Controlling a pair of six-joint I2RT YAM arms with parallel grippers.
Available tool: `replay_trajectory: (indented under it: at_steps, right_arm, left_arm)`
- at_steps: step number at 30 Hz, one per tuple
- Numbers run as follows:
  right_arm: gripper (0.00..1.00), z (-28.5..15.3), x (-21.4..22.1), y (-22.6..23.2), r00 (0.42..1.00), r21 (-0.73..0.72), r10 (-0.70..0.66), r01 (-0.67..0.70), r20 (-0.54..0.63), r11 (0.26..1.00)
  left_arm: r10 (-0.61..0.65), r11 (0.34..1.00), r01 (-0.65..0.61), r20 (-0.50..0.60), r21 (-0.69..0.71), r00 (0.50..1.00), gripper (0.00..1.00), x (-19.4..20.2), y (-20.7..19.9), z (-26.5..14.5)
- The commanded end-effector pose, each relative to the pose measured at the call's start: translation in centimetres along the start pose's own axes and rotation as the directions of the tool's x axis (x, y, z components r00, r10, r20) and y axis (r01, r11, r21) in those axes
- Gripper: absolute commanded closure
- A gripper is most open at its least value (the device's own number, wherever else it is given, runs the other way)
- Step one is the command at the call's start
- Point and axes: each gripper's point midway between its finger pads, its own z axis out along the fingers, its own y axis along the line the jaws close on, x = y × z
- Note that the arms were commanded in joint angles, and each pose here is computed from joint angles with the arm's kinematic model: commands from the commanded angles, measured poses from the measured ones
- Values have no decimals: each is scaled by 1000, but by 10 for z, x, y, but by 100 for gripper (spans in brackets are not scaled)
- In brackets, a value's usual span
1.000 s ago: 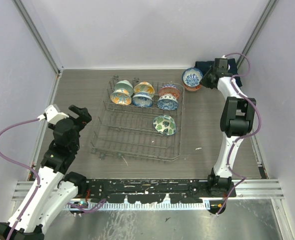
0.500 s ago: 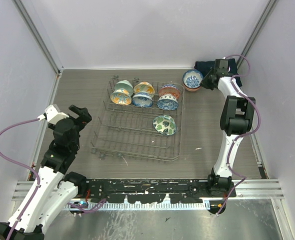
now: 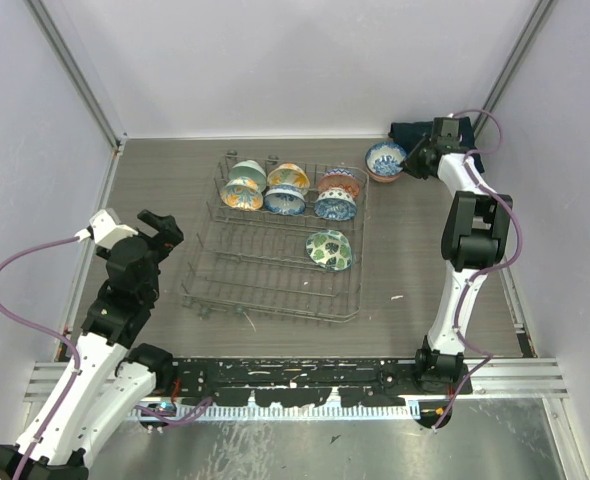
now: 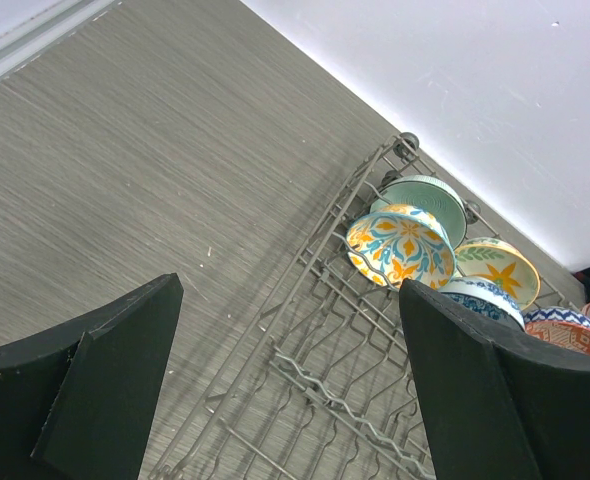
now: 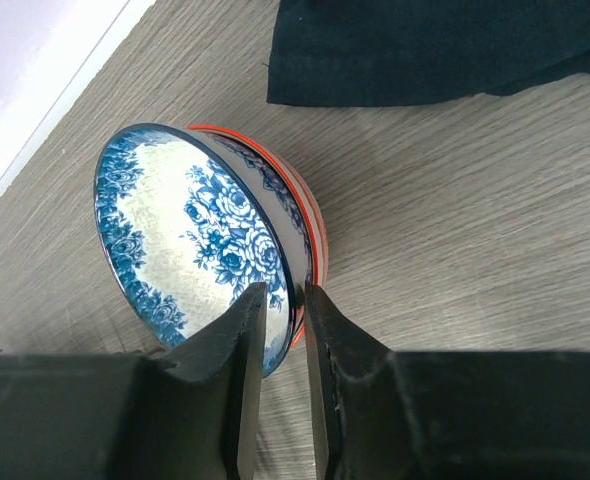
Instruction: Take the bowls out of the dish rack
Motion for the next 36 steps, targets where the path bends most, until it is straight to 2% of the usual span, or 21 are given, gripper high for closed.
replay_trajectory:
  at_steps: [1,13,20,32,36]
  right_arm:
    - [70,-20,-32,33,996,-99,1,7,86,995]
    - [68,-31,-31,34,995,-108,-7,18,97,994]
    - [74,-33,-23,36,997,-139,1,11,82,990]
    - [62,-54,-30,36,991,-121,-16,32,133,992]
    - [61,-76,-29,37,987,-132,-25,46,161,990]
  left_arm:
    - [-14,1000,14,25,4,1000,2,-4,-1,1]
    - [-14,1000,14,25,5,1000,2,-4,-2,1]
    - [-14,1000,14,26,4,1000,2,-4,-1,1]
    - [-13,1000,13,27,4,1000,2,-4,-1,1]
    - [-9,1000,9,24,7,1000,2,-4,-2,1]
